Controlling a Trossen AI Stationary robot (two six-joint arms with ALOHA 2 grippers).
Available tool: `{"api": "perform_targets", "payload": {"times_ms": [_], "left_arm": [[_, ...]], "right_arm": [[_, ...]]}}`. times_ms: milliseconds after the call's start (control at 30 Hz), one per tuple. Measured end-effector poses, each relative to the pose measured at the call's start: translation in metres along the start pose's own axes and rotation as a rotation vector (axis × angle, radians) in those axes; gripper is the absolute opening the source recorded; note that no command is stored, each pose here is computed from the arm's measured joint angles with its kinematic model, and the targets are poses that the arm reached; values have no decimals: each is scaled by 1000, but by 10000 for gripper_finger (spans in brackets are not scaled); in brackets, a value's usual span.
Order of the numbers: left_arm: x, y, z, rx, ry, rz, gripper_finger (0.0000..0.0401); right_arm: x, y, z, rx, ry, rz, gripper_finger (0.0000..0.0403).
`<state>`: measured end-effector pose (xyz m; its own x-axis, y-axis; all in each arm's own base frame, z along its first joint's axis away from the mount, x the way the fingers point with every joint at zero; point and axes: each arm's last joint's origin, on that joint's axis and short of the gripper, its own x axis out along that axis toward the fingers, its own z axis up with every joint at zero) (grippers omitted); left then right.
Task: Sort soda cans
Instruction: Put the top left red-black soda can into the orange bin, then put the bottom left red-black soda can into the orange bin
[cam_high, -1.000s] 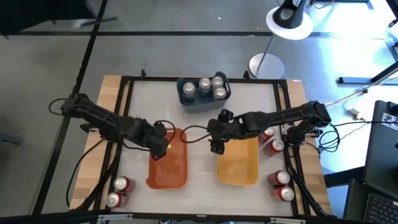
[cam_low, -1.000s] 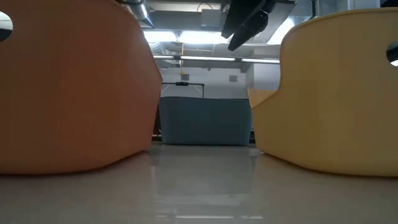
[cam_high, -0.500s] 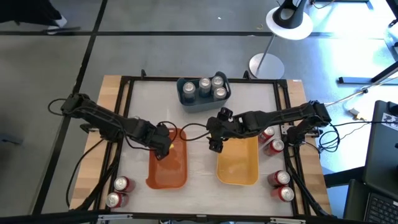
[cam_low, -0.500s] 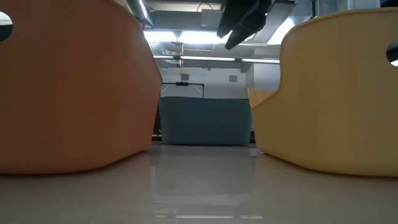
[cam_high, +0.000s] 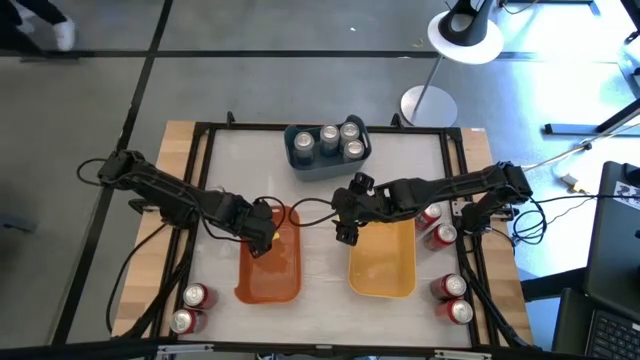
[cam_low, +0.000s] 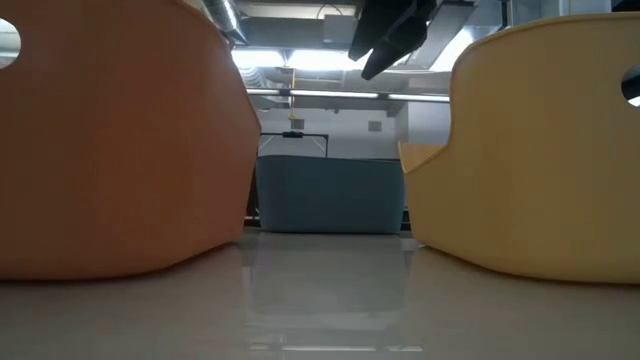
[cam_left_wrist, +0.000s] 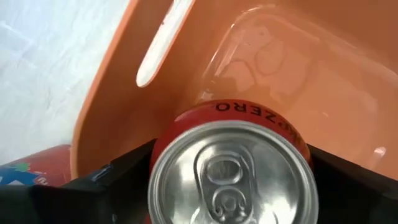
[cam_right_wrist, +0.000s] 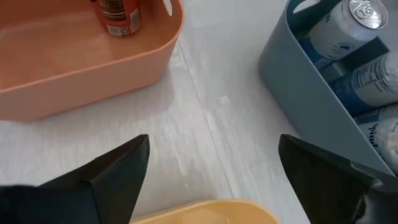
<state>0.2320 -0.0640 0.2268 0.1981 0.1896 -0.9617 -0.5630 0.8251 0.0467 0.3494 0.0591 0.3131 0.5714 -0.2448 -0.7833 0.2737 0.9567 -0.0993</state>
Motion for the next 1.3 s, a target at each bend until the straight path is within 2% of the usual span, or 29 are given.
{"api": "perform_targets", "payload": {"times_ms": [367, 700, 933, 1200, 1300], "left_arm": [[-14, 0, 4, 73, 7, 1, 335], [-54, 3, 14, 111, 26, 22, 335], [-77, 4, 12, 81, 43, 38, 335], [-81, -6, 1, 55, 86, -24, 335], [-82, -8, -4, 3, 126, -33, 335]], "right_arm": [[0, -1, 0, -1, -14, -41, 356], [0, -1, 0, -1, -14, -41, 356], [0, -1, 0, -1, -14, -40, 356], [0, -1, 0, -4, -14, -42, 356], [0, -1, 0, -8, -14, -42, 356]]}}
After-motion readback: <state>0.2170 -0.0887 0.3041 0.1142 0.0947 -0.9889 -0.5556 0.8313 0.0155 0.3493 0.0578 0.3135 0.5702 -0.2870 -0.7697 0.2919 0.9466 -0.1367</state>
